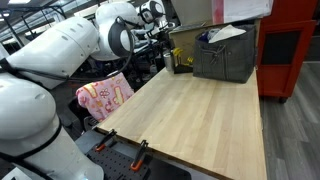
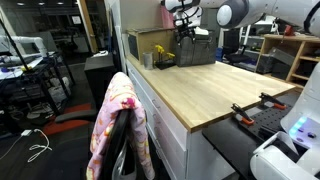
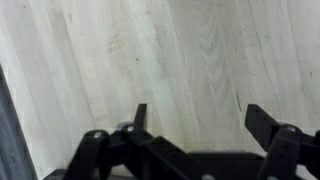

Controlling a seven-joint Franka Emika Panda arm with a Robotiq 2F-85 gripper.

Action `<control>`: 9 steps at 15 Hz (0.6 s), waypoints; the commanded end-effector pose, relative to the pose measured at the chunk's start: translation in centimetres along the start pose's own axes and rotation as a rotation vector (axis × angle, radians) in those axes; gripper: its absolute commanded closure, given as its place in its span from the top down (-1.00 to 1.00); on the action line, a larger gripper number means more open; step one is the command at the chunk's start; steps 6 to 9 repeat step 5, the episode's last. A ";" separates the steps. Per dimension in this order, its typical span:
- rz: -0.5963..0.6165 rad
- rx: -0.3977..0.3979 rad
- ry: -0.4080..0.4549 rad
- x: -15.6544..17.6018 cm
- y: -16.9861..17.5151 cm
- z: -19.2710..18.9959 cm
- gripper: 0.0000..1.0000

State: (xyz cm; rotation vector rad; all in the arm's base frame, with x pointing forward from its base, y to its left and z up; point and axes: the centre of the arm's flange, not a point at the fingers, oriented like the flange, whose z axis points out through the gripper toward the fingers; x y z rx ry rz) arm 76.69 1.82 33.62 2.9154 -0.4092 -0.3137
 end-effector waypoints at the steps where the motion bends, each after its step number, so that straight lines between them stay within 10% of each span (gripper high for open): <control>1: 0.019 0.024 -0.024 -6.3 3.1 2.9 1.00; 3: 0.010 -0.001 -0.018 0.1 0.8 0.4 1.00; 9: 0.012 -0.003 -0.037 0.1 1.1 0.7 1.00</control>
